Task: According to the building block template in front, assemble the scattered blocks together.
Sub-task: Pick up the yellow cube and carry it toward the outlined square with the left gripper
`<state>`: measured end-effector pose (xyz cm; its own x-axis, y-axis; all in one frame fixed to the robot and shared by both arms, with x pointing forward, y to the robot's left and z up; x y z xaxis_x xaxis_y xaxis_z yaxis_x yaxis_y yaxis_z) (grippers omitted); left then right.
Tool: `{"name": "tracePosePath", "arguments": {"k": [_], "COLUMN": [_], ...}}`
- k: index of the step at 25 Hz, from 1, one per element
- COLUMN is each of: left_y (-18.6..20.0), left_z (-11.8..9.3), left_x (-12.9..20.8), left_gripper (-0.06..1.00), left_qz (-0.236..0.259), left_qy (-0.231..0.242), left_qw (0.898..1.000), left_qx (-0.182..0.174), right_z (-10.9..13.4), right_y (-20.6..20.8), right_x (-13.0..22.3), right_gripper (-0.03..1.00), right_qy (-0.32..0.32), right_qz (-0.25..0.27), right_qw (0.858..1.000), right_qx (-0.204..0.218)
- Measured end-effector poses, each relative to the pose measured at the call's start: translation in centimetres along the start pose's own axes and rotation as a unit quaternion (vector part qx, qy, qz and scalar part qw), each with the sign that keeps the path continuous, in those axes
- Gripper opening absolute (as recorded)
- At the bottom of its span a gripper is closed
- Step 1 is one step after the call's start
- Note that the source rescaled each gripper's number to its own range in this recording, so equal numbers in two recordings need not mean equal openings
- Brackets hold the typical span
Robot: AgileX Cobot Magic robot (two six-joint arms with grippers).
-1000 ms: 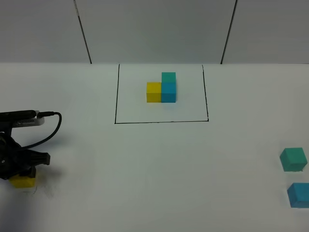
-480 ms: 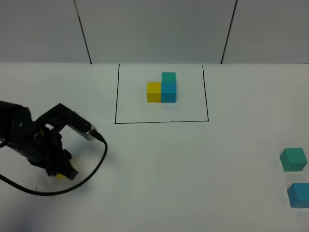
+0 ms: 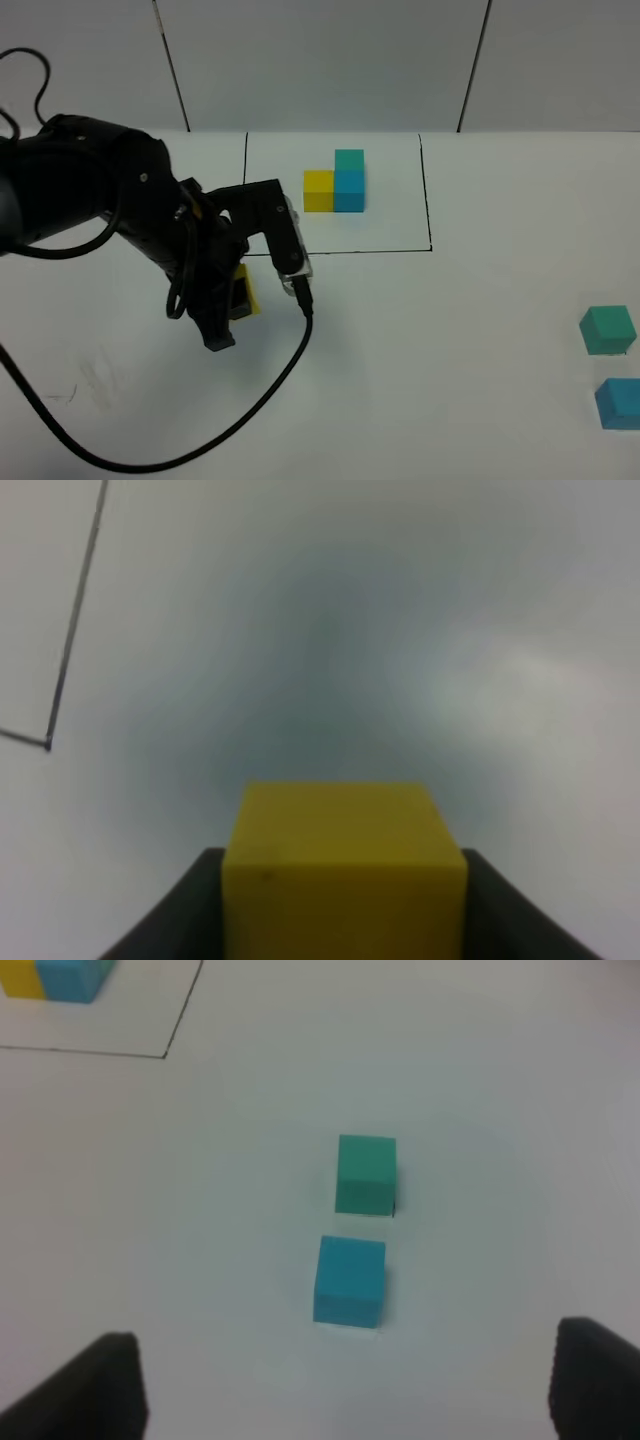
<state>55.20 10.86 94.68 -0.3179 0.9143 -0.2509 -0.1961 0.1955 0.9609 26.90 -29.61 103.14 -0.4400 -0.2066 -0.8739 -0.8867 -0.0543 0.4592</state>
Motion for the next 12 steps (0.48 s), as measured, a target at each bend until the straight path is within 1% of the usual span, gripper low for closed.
{"name": "tracePosePath", "arguments": {"k": [3,8,12], "left_y": [-1.2,-4.1,-6.7], "left_z": [-0.9,-2.8,-3.9], "left_x": [-1.7,-4.1,-5.0], "left_gripper": [0.0,0.0,0.0], "left_qz": [0.015,0.03,0.041], "left_qy": [-0.029,-0.083,-0.104], "left_qw": [0.999,0.995,0.992], "left_qx": [0.024,0.046,0.059], "right_z": [0.0,0.0,0.0], "right_y": [0.0,0.0,0.0], "right_x": [0.0,0.0,0.0], "right_gripper": [0.67,0.67,0.67], "right_qy": [0.0,0.0,0.0], "right_qz": [0.0,0.0,0.0], "right_qw": [1.0,1.0,1.0], "right_qx": [0.0,0.0,0.0]}}
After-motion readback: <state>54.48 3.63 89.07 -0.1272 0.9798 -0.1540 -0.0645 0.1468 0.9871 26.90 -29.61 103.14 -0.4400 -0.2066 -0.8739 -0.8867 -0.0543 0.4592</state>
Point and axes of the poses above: a point on each arm's last joint axis where the gripper is mounted, y pointing back along that axis away from the gripper, z along the wrist's bending axis when the last joint is at zero, x = y × z, the point moved 4 cm from there along -y, pointing out along that axis toward the gripper, and after that the axes turned 8 degrees about y, right-handed, at the moved point
